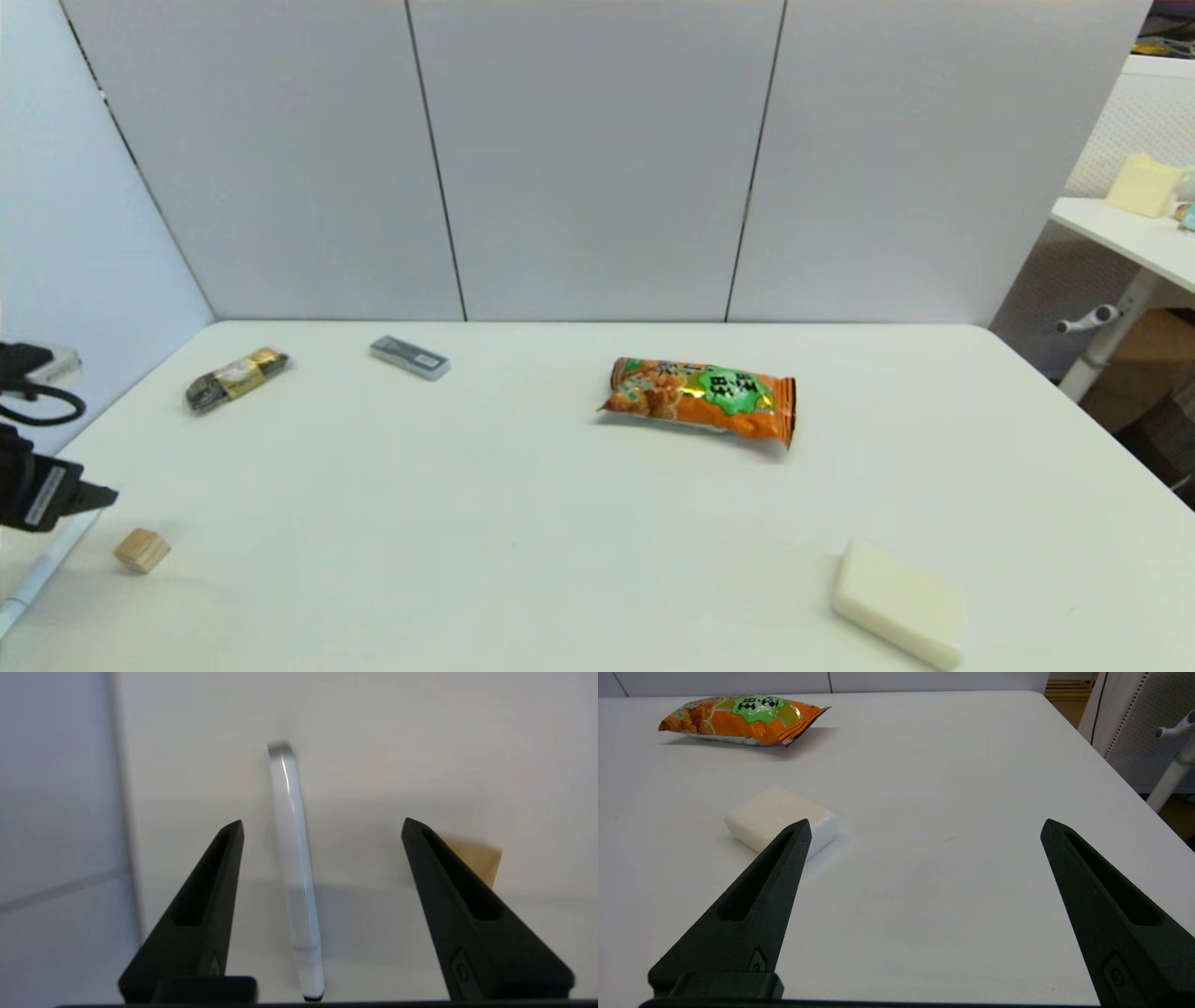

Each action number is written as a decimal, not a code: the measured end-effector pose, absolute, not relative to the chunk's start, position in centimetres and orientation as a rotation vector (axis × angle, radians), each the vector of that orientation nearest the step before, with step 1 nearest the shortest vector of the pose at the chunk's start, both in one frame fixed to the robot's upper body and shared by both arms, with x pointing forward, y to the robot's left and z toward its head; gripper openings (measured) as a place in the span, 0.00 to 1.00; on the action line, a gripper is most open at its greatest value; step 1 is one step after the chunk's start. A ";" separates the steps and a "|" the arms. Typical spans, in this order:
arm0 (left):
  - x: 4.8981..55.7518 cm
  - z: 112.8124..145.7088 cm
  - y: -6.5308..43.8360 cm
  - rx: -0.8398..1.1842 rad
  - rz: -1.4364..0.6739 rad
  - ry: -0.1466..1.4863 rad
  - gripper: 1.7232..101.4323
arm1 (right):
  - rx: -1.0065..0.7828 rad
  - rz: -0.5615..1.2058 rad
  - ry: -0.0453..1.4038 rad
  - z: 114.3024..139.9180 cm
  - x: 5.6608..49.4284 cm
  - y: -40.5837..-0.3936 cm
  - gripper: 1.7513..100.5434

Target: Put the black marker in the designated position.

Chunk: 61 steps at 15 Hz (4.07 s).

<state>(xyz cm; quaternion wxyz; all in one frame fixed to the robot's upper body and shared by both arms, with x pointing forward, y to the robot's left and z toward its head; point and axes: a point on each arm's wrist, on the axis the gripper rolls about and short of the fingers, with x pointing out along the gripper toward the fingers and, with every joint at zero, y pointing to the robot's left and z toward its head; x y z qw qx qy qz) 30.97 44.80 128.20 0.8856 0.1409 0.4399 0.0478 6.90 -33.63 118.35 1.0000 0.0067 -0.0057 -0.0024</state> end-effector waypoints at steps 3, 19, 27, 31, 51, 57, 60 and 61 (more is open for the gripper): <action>31.8 135.3 44.1 0.392 0.161 0.661 0.77 | 0.014 -0.005 -0.012 118.4 6.9 -33.6 0.97; 13.8 131.4 33.6 0.281 0.011 0.331 0.94 | 0.014 -0.005 -0.011 118.3 6.9 -33.6 0.97; 8.2 119.3 33.3 0.141 -0.064 0.199 0.96 | 0.013 -0.005 -0.012 118.4 6.9 -33.6 0.97; 7.1 118.5 33.3 0.074 -0.034 0.042 0.96 | 0.013 -0.005 -0.012 118.4 6.9 -33.6 0.97; 6.9 118.2 33.3 0.070 -0.029 -0.001 0.96 | 0.014 -0.005 -0.011 118.3 6.9 -33.6 0.97; 6.9 118.2 33.3 0.070 -0.028 0.000 0.96 | 0.012 -0.005 -0.012 118.4 6.9 -33.6 0.97; 6.9 118.2 33.3 0.070 -0.029 0.000 0.96 | 0.006 -0.006 -0.009 118.3 6.9 -33.6 0.97; 6.9 118.2 33.3 0.070 -0.029 -0.001 0.96 | 0.006 -0.008 -0.010 118.3 6.9 -33.6 0.97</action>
